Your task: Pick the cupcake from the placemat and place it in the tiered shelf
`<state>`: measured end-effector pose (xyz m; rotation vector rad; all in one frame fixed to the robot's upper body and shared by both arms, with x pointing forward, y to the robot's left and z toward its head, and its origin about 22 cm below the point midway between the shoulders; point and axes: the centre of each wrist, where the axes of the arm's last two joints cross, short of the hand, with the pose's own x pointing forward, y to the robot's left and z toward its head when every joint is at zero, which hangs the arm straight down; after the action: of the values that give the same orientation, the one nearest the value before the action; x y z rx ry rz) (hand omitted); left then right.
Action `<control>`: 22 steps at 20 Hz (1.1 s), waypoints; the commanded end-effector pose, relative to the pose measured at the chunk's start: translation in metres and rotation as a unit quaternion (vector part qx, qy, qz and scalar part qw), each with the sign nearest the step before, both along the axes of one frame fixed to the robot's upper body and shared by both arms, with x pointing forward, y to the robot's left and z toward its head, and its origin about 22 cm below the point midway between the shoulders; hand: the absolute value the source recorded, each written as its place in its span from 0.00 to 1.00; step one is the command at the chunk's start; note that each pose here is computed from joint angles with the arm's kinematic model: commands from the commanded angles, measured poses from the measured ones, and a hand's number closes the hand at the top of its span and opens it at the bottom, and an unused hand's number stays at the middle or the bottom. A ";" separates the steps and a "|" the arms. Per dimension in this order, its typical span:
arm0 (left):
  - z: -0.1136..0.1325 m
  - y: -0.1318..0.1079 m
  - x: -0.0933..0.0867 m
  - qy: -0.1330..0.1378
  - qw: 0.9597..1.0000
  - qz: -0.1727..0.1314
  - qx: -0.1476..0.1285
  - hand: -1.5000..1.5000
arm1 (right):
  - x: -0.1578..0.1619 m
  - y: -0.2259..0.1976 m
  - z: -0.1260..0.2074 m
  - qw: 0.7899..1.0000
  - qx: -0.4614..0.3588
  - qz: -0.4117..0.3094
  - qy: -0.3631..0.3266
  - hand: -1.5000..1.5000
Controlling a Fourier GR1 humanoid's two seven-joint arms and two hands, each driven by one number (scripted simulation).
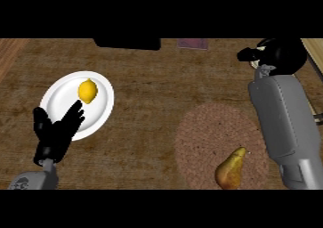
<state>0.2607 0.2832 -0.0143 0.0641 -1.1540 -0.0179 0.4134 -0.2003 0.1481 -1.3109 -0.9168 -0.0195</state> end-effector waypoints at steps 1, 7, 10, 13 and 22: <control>-0.007 -0.014 0.001 0.018 1.000 -0.010 -0.007 0.50 | 0.018 0.009 0.063 0.988 -0.015 -0.145 -0.051 1.00; -0.003 -0.001 0.001 0.011 1.000 -0.008 -0.001 0.50 | 0.031 0.031 0.127 0.973 -0.069 -0.210 -0.060 1.00; 0.001 -0.001 0.009 0.004 1.000 -0.002 0.004 0.50 | 0.034 0.033 0.152 0.967 -0.080 -0.228 -0.074 1.00; 0.000 -0.004 0.006 0.009 1.000 -0.003 0.000 0.50 | 0.034 0.028 0.177 0.963 -0.079 -0.248 -0.073 1.00; -0.002 0.007 -0.004 0.012 1.000 0.006 0.002 0.50 | 0.034 -0.007 0.223 0.946 -0.097 -0.299 -0.082 1.00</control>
<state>0.2592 0.2811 -0.0182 0.0682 -1.1518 -0.0103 0.4494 -0.2011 0.3474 -1.8020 -0.8265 -0.3339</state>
